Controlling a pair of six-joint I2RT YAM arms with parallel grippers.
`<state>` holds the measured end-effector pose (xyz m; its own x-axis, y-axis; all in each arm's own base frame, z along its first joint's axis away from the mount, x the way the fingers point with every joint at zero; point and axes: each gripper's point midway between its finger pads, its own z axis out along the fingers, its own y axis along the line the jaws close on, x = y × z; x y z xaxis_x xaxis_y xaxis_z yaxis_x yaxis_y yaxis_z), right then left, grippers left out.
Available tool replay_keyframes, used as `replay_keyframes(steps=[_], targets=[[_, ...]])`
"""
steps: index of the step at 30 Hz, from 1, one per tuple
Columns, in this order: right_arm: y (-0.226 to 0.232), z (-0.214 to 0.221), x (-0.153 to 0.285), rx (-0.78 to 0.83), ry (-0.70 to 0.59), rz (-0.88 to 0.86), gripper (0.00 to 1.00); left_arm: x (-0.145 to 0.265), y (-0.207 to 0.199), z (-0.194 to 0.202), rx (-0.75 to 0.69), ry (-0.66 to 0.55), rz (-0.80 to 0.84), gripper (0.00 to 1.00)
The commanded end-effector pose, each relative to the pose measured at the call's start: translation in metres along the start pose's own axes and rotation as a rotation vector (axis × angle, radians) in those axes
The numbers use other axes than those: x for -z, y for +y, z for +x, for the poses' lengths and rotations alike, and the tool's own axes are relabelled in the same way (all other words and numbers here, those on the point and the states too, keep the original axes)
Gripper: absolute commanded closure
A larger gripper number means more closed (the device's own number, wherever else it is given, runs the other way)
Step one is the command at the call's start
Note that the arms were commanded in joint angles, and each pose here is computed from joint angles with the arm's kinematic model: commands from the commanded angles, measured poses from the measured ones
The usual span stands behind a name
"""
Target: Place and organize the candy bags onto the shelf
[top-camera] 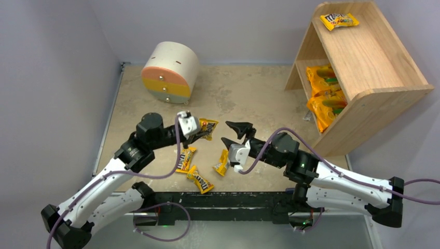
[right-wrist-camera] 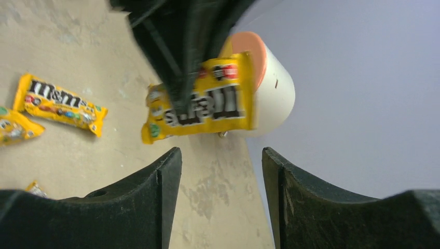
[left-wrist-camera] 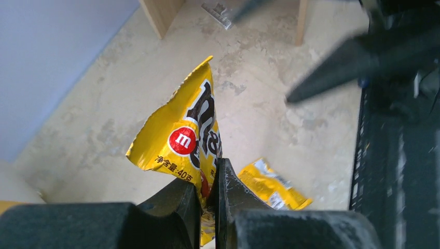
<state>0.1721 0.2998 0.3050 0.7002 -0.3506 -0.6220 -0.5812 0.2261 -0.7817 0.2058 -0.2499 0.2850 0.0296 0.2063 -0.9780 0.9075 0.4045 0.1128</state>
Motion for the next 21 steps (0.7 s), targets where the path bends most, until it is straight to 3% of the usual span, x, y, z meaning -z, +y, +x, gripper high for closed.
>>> replay_keyframes(steps=[1, 9, 13, 21], targets=[[-0.024, -0.022, 0.006, -0.183, -0.011, 0.04, 0.4, 0.01, -0.008, -0.028, -0.497, -0.178, 0.075, 1.0], [-0.014, -0.028, -0.01, -0.494, 0.119, -0.062, 0.38, -0.02, 0.007, -0.008, -0.541, 0.045, 0.198, 1.0], [-0.016, -0.02, -0.01, -0.551, 0.221, -0.058, 0.39, -0.022, -0.006, -0.011, -0.592, -0.014, 0.269, 1.0], [-0.013, -0.014, 0.003, -0.663, 0.289, -0.032, 0.39, -0.004, -0.042, -0.019, -0.728, -0.136, 0.44, 1.0]])
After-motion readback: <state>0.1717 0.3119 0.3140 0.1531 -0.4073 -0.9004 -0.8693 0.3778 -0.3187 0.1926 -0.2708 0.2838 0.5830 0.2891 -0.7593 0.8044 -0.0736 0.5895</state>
